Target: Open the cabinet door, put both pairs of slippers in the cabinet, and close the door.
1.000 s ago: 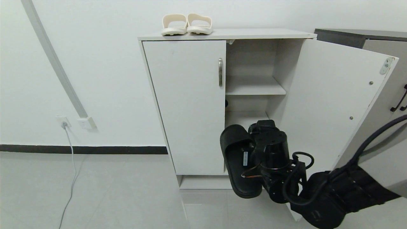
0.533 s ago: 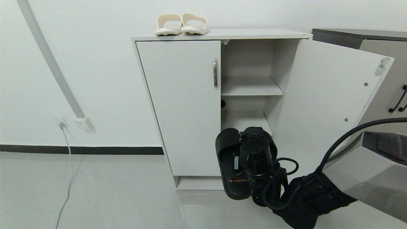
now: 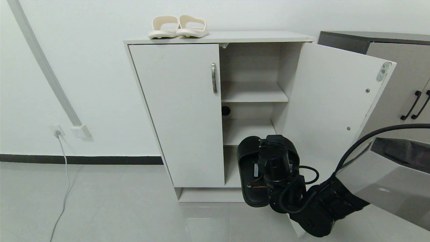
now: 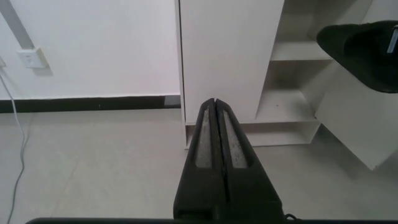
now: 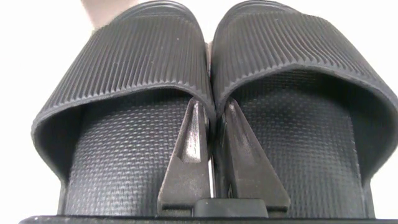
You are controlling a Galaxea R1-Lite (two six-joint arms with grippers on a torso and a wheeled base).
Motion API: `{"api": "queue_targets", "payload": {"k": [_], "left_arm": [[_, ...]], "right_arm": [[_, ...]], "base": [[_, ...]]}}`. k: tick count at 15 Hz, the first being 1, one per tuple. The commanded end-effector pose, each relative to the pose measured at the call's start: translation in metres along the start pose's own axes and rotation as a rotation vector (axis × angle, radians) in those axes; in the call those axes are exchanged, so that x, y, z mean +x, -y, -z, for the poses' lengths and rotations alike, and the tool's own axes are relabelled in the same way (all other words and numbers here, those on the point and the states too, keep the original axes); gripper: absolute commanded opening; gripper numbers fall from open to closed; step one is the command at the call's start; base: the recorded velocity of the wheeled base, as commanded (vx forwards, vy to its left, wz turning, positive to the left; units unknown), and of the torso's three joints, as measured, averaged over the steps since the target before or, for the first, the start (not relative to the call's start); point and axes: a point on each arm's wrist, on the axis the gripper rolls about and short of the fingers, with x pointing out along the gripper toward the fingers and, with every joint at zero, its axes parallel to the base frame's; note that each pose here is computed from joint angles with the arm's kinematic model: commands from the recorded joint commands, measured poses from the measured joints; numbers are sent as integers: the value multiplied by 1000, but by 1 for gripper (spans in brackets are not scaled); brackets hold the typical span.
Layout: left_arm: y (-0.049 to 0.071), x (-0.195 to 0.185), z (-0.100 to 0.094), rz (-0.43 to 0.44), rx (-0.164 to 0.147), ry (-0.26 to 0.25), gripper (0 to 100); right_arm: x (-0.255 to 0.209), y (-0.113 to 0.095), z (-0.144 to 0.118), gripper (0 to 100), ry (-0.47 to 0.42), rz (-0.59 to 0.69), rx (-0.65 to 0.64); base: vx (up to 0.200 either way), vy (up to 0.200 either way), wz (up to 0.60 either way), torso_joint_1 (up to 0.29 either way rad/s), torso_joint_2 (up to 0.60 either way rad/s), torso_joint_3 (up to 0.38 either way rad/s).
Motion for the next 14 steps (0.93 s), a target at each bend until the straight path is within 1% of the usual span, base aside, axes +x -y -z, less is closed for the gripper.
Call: {"api": "queue_targets", "payload": {"k": [1,5,8,14], "left_arm": [[0,0,0,-1,0,-4,0],[0,0,0,-3,0,-4,0],[0,0,0,-1,0,-4,0],[0,0,0,-3,-2,-2,0]], "right_arm": [[5,5,1,0,-4,17,-3],[12,18,4,0,-22,39,-26],[15,21,3,0,-23,-8,-30],[26,31,4,0,-33,14,-39]], "base": [[0,0,0,0,0,0],[0,0,0,0,0,0],[0,0,0,0,0,0],[0,0,0,0,0,0]]}}
